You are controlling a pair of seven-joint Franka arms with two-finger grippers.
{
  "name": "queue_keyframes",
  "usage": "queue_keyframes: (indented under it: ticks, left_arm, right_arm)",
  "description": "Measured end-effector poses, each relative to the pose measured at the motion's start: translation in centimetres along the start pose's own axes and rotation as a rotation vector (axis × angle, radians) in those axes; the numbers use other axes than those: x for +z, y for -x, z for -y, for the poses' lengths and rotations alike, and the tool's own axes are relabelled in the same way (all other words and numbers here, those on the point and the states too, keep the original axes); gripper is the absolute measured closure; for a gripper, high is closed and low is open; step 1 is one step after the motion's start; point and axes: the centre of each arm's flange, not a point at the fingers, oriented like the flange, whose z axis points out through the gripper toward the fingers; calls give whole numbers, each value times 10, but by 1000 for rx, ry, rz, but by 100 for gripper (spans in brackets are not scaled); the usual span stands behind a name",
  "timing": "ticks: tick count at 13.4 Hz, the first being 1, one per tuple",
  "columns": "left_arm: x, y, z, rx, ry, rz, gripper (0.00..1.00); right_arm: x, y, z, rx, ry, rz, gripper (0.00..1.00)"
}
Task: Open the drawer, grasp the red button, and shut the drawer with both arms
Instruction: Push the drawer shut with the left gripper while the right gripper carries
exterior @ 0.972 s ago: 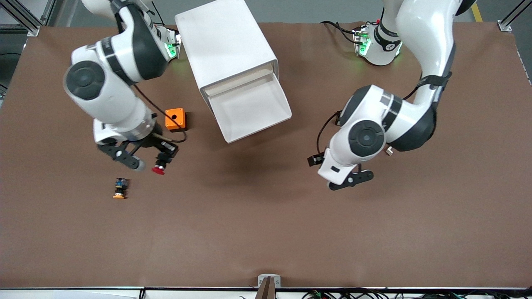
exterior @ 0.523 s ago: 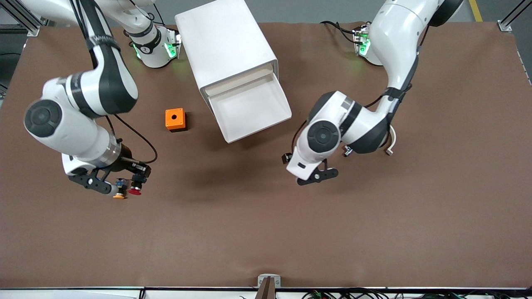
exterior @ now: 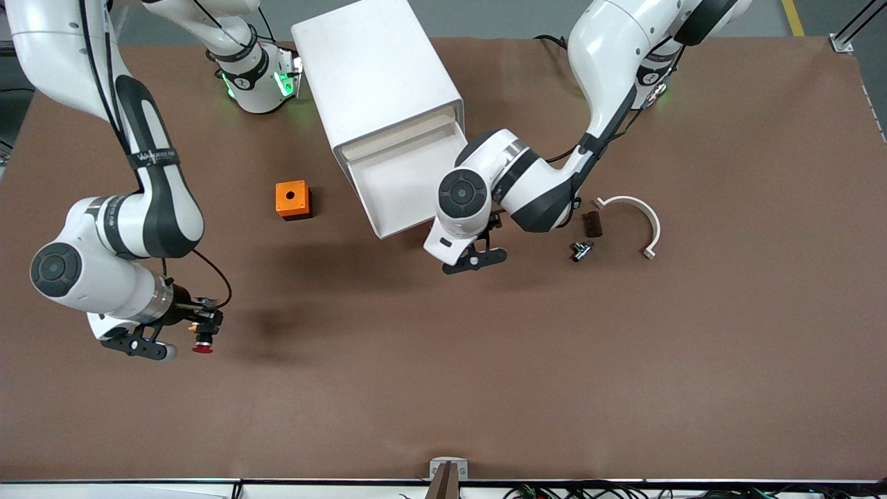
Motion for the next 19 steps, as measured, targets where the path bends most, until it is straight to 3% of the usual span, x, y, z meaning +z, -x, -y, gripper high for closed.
queue_keyframes:
  ticks: [3,7,13,19]
  left_arm:
    - [8,20,-14,-20,-12,3,0]
    - [14,56,-34,-56,-9,38,0]
    - [27,125,-55,-54,-91,133,0]
    - [35,169,-70,-8,-113,139,0]
  right_arm:
    - [51,-8,-38,-39,4,29,59]
    - [92,9,-32,-59,1,50,59]
    - [101,34,30,-33,18,107,59]
    - [109,45,25,3,33,145,59]
